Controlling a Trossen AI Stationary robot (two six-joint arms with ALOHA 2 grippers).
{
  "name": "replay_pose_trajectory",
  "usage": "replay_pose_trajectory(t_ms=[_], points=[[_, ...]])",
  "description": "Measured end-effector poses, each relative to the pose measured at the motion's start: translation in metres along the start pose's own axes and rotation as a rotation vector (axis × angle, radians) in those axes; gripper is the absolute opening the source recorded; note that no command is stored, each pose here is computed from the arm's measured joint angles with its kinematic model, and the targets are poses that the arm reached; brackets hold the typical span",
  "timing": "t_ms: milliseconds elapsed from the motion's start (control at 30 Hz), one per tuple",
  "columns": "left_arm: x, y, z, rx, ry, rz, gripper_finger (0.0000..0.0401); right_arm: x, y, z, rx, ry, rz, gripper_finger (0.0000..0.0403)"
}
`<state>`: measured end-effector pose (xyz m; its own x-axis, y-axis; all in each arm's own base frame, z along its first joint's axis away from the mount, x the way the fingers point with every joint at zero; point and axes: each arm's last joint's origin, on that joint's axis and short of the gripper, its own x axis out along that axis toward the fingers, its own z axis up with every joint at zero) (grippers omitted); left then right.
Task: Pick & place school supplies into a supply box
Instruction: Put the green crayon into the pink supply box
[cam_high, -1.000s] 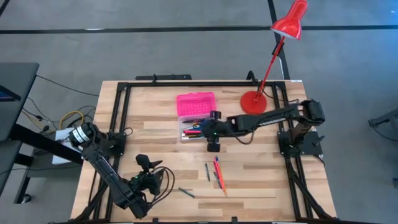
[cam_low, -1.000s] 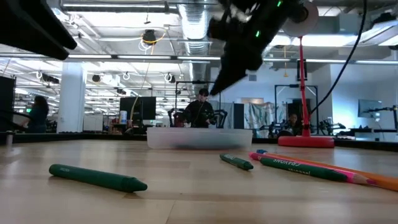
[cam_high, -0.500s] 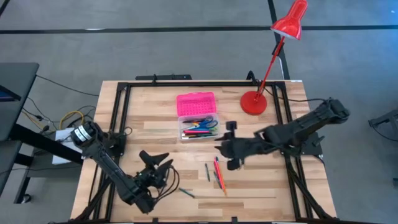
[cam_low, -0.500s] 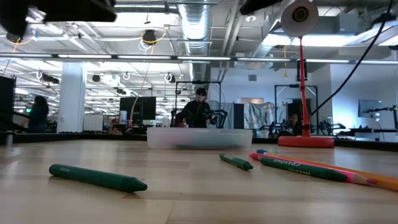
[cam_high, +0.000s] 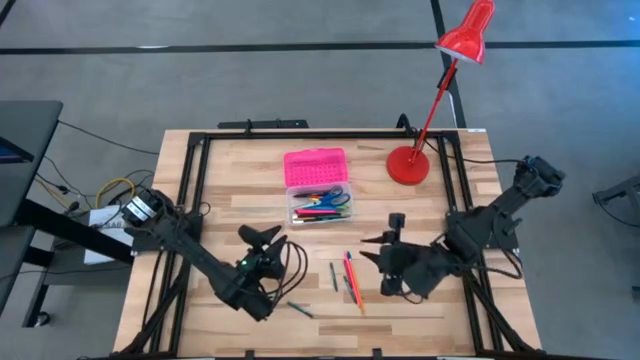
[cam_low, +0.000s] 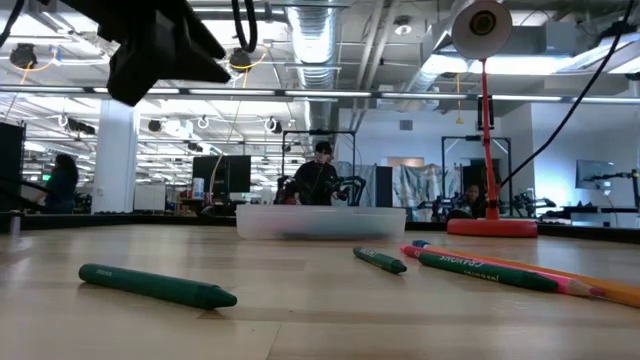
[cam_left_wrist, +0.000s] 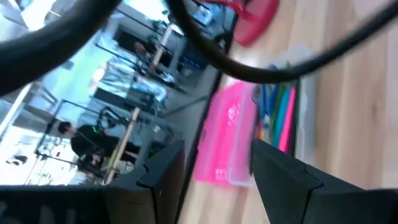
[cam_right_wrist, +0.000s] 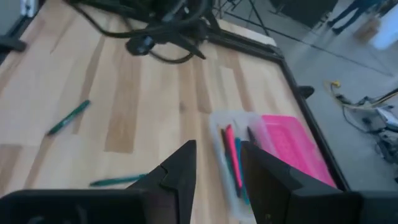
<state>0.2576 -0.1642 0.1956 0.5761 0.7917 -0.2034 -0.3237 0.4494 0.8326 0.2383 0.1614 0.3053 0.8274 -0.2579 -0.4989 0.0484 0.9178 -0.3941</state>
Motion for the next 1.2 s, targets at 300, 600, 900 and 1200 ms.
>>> replay_pose_trajectory(t_ms=[300, 600, 900, 1200], points=[[0.002, -0.007, -0.001, 0.103, 0.118, -0.173, 0.0179, -0.015, 0.019, -0.010, -0.092, 0.000, -0.060, 0.0118], [0.000, -0.016, 0.009, 0.139, 0.101, -0.304, 0.0179, -0.015, 0.021, -0.017, -0.140, 0.020, -0.070, 0.0118], [-0.003, -0.012, 0.024, 0.156, 0.088, -0.385, 0.0179, -0.010, 0.022, -0.026, -0.117, 0.050, -0.053, 0.0118], [-0.006, -0.021, 0.035, 0.166, 0.048, -0.627, 0.0179, -0.019, 0.029, -0.035, -0.049, 0.113, 0.041, 0.0118]])
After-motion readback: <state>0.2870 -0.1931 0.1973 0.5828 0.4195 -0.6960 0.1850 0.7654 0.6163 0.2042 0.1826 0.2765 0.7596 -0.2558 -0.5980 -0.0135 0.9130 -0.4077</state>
